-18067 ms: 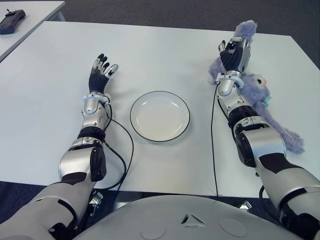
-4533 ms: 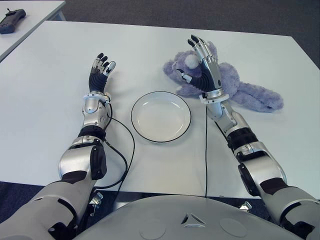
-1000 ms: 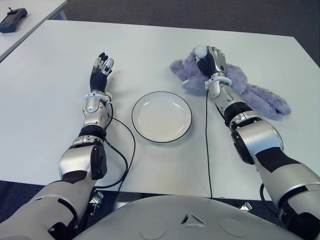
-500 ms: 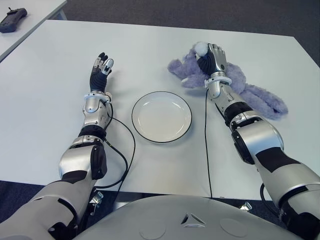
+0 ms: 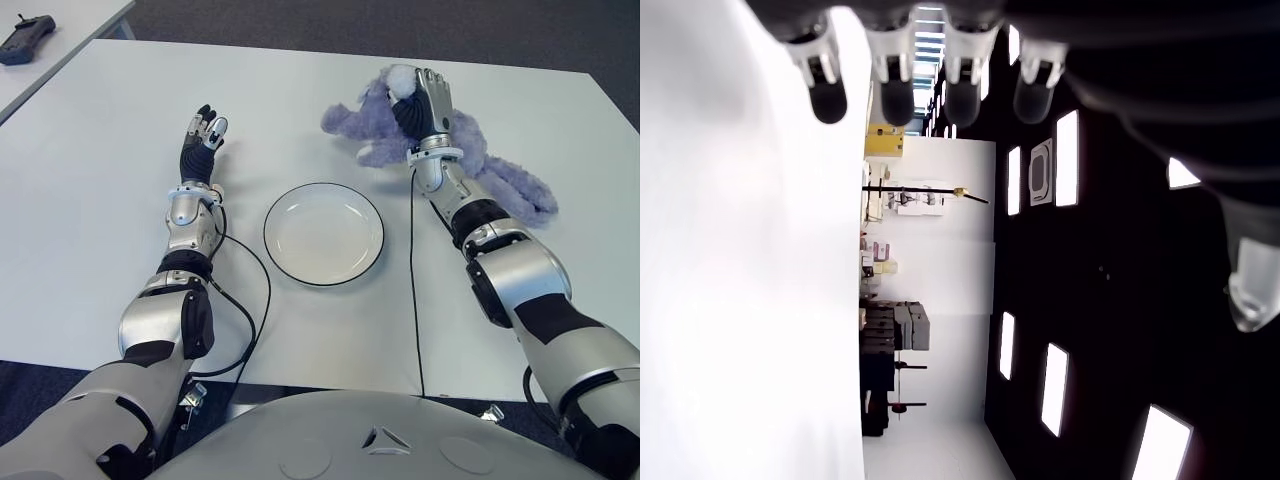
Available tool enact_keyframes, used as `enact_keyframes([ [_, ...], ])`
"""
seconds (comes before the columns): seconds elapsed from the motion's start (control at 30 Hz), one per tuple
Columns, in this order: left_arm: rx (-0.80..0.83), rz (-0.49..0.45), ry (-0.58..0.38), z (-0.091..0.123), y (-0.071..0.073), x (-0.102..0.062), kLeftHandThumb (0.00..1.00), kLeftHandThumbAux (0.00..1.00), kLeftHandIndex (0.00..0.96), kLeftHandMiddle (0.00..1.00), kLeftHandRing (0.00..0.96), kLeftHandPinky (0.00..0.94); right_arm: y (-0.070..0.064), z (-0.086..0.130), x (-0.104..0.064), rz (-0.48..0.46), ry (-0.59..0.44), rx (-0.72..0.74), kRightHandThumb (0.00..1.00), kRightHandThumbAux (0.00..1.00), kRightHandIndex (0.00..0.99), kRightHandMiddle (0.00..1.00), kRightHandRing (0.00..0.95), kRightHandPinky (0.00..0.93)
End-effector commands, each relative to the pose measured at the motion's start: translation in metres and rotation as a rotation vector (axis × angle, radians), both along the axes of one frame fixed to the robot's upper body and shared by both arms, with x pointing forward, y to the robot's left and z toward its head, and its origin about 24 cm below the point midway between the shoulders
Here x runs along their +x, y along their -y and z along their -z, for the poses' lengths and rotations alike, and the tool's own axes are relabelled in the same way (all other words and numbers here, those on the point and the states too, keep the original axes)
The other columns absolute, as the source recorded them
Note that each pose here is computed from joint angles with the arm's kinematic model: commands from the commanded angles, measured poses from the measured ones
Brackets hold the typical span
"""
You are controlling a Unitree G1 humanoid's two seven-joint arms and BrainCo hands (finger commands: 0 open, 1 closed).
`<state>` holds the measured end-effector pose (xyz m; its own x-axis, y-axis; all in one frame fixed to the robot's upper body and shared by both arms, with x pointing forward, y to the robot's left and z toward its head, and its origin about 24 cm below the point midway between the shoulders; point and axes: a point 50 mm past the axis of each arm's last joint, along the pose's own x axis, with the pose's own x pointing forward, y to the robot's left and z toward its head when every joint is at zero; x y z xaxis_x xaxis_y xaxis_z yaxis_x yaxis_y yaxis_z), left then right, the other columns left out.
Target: Put the doll into the plate.
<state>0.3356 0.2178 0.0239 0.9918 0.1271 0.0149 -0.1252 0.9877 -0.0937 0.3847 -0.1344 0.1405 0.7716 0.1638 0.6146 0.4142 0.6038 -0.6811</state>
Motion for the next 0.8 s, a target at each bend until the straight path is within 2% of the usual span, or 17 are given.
enact_keyframes([
  [0.03,-0.193,-0.043,-0.489,0.118,0.024,-0.094,0.000,0.478,0.011,0.080,0.028,0.000,-0.009,-0.023,-0.001,-0.065,0.129,-0.012,0.923,0.622,0.811,0.872,0.862,0.833],
  [0.37,-0.164,-0.031,-0.494,0.117,0.024,-0.093,0.000,0.449,0.000,0.070,0.020,0.000,-0.015,-0.031,-0.005,-0.134,0.170,0.017,0.937,0.606,0.770,0.822,0.837,0.809],
  [0.8,-0.182,-0.034,-0.490,0.117,0.025,-0.093,0.000,0.479,0.014,0.071,0.021,0.000,-0.025,-0.035,-0.014,-0.210,0.211,-0.002,0.919,0.622,0.759,0.809,0.826,0.808],
])
